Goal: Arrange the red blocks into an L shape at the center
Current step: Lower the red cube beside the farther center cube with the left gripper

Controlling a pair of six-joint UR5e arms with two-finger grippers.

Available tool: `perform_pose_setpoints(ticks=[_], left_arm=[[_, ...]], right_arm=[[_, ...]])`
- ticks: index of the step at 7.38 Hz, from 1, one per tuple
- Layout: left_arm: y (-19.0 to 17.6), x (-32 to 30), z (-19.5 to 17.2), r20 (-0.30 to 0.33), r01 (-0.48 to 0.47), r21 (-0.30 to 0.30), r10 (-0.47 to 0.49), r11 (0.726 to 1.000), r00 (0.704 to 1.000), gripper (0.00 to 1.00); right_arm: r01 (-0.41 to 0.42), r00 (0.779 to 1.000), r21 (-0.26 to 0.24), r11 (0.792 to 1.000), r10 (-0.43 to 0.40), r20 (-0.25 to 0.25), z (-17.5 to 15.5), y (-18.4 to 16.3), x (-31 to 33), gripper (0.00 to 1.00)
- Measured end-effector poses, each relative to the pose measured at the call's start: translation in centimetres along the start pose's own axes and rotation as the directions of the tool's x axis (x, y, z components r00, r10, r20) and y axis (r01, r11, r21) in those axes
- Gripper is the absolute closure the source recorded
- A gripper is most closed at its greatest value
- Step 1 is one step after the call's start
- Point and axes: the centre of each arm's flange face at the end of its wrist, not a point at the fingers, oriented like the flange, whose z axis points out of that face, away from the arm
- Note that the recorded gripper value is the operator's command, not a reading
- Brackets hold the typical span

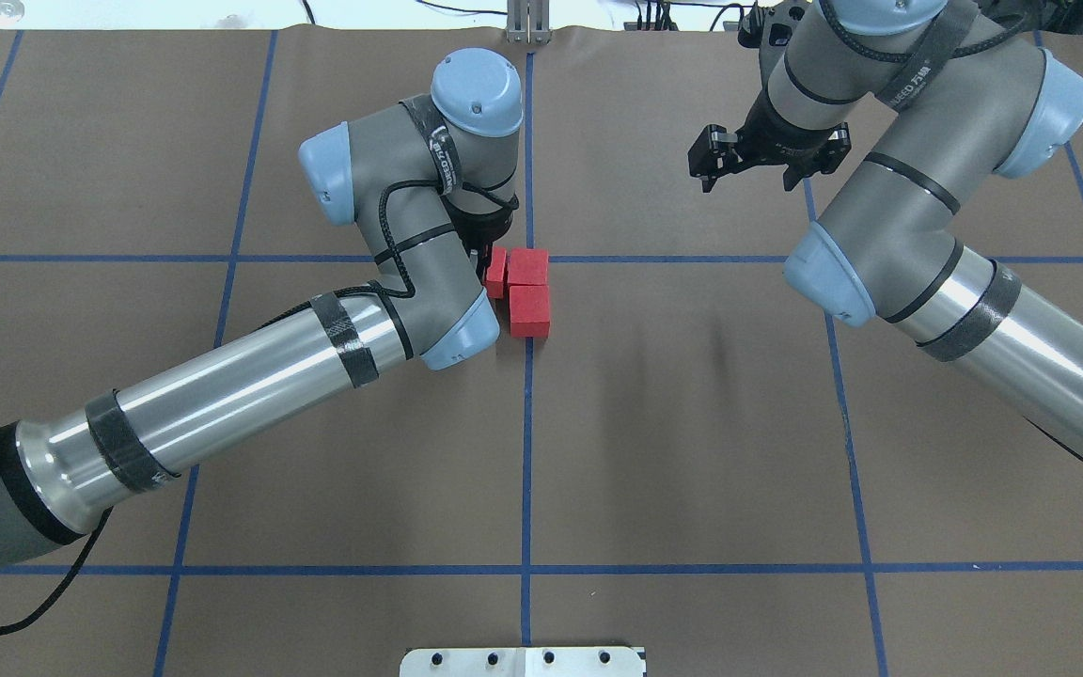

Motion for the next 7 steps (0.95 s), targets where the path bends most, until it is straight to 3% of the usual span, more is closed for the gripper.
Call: perform_pose_setpoints(ticks=[7], left_arm=[[0.17,-0.08,-0.11,0.0,-0.002,-0.002,0.002,1.0,1.0,1.0]], right_arm=[[0.003,1.0,-0.005,1.0,-0.003,-0.006,0.37,0.06,0.4,0.01]])
